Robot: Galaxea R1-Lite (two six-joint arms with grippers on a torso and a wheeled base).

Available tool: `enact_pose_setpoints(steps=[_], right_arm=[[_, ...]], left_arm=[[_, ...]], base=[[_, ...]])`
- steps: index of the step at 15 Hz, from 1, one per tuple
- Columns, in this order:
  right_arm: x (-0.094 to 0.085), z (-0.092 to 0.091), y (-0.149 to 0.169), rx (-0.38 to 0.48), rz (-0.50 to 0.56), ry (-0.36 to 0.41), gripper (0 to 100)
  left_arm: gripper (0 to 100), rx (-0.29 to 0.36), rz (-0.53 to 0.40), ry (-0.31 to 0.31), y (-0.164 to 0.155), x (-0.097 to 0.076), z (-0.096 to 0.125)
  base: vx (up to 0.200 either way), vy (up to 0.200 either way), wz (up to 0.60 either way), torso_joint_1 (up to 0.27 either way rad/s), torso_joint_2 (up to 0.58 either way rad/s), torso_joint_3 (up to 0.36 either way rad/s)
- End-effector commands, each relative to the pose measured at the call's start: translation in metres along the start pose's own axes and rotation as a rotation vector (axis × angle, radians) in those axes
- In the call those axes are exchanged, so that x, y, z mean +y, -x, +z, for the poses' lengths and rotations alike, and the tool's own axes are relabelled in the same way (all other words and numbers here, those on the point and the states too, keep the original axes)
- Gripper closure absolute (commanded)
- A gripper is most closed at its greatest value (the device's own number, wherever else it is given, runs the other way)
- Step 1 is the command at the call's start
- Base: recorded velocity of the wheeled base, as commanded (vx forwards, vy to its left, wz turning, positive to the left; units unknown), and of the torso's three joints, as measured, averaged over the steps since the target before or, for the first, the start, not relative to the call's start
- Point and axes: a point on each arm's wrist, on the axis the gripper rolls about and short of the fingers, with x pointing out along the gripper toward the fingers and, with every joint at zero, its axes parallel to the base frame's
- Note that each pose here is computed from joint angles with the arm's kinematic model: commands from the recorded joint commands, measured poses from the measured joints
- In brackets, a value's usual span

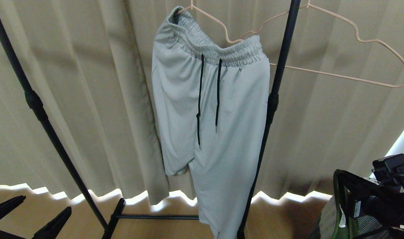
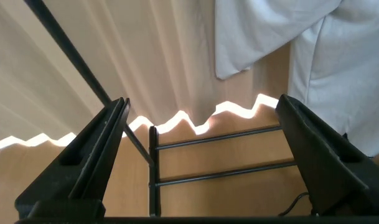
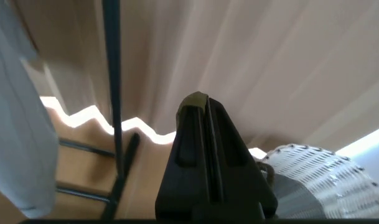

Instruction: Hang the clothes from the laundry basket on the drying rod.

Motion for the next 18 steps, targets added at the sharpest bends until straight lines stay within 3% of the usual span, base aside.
enact_pose_setpoints(steps=[1, 7, 16, 18], right_arm=[[-0.0011, 0.0023, 0.0038, -0.019, -0.006, -0.004, 100], [-0.0010, 0.0020, 0.0040, -0.016, -0.003, 0.000, 100], [-0.0009, 0.0019, 0.0040, -0.015, 0.002, 0.000, 100], [-0.0009, 0.0020, 0.0040, -0.017, 0.002, 0.000, 100]], left_arm=[[0, -0.003, 0.000, 0.000, 0.0003, 0.0000, 0.0002], [0, -0.001, 0.000, 0.001, 0.0001, 0.0000, 0.0001], [0, -0.006, -0.001, 0.002, 0.0000, 0.0002, 0.0015], [0, -0.006, 0.001, 0.003, 0.0000, 0.0003, 0.0015]], base=[[-0.200, 0.000, 0.00, 0.017, 0.01, -0.002], [-0.200, 0.000, 0.00, 0.001, 0.00, 0.006], [0.000, 0.000, 0.00, 0.000, 0.00, 0.000], [0.000, 0.200, 0.00, 0.000, 0.00, 0.005]])
